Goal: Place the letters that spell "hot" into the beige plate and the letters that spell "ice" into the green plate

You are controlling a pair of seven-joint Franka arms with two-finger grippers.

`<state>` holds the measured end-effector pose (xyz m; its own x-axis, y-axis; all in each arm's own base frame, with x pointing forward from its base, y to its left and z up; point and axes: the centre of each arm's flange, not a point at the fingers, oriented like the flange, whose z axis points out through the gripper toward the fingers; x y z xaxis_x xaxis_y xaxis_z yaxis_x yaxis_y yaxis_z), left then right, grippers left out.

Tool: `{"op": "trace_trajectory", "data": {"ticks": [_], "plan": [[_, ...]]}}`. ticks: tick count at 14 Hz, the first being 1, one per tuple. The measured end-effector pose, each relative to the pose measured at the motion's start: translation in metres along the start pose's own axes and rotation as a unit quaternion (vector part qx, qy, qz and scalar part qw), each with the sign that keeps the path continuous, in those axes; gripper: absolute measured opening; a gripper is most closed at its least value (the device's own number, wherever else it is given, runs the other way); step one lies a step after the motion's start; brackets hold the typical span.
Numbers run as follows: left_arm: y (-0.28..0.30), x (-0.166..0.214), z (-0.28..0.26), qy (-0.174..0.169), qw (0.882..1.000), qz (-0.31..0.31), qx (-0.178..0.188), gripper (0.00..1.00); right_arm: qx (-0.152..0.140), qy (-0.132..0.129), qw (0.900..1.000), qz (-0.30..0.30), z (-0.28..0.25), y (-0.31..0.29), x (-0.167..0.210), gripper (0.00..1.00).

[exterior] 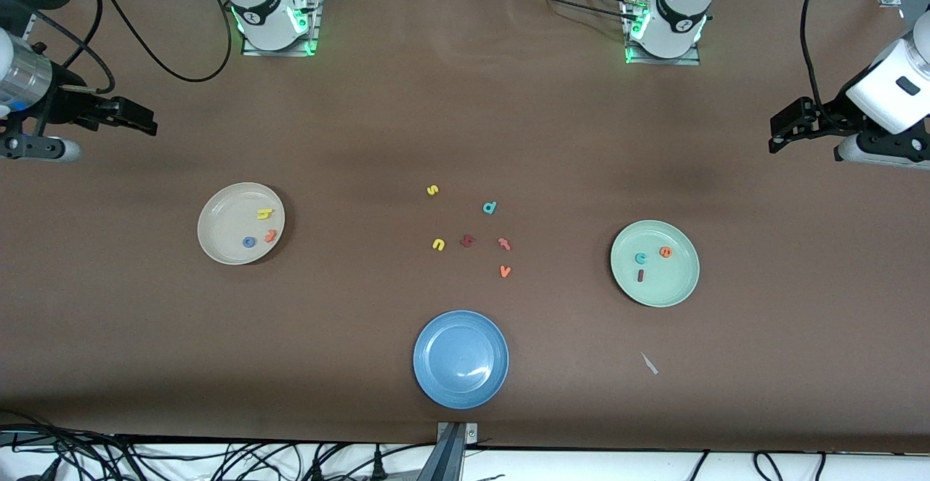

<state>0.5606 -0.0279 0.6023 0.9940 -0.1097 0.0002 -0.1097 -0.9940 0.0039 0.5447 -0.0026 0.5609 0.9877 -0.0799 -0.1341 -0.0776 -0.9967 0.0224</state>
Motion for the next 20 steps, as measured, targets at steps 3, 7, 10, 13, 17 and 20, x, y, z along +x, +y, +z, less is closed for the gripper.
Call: {"op": "trace_trajectory", "data": {"ticks": [3,7,10,13,17,20], "plan": [[0.000,0.000,0.000,-0.001,1.000,0.000,0.000,1.00,0.002,0.032,0.999,0.002,-0.010,0.000,0.007,1.00],[0.000,0.000,0.000,-0.001,1.000,0.000,0.000,1.00,0.004,0.058,0.998,0.005,-0.011,0.002,0.017,1.00],[0.000,0.000,0.000,-0.002,1.000,0.000,0.000,1.00,0.004,0.059,0.998,0.005,-0.011,0.001,0.017,1.00],[0.000,0.000,0.000,-0.002,1.000,0.000,0.000,1.00,0.004,0.061,0.998,0.004,-0.012,0.000,0.017,1.00],[0.000,0.000,0.000,-0.002,1.000,0.000,0.000,1.00,0.004,0.062,0.998,0.005,-0.013,-0.001,0.017,1.00],[0.001,0.000,0.000,-0.002,1.000,0.000,0.000,1.00,0.004,0.059,0.998,0.010,-0.009,0.002,0.020,1.00]]}}
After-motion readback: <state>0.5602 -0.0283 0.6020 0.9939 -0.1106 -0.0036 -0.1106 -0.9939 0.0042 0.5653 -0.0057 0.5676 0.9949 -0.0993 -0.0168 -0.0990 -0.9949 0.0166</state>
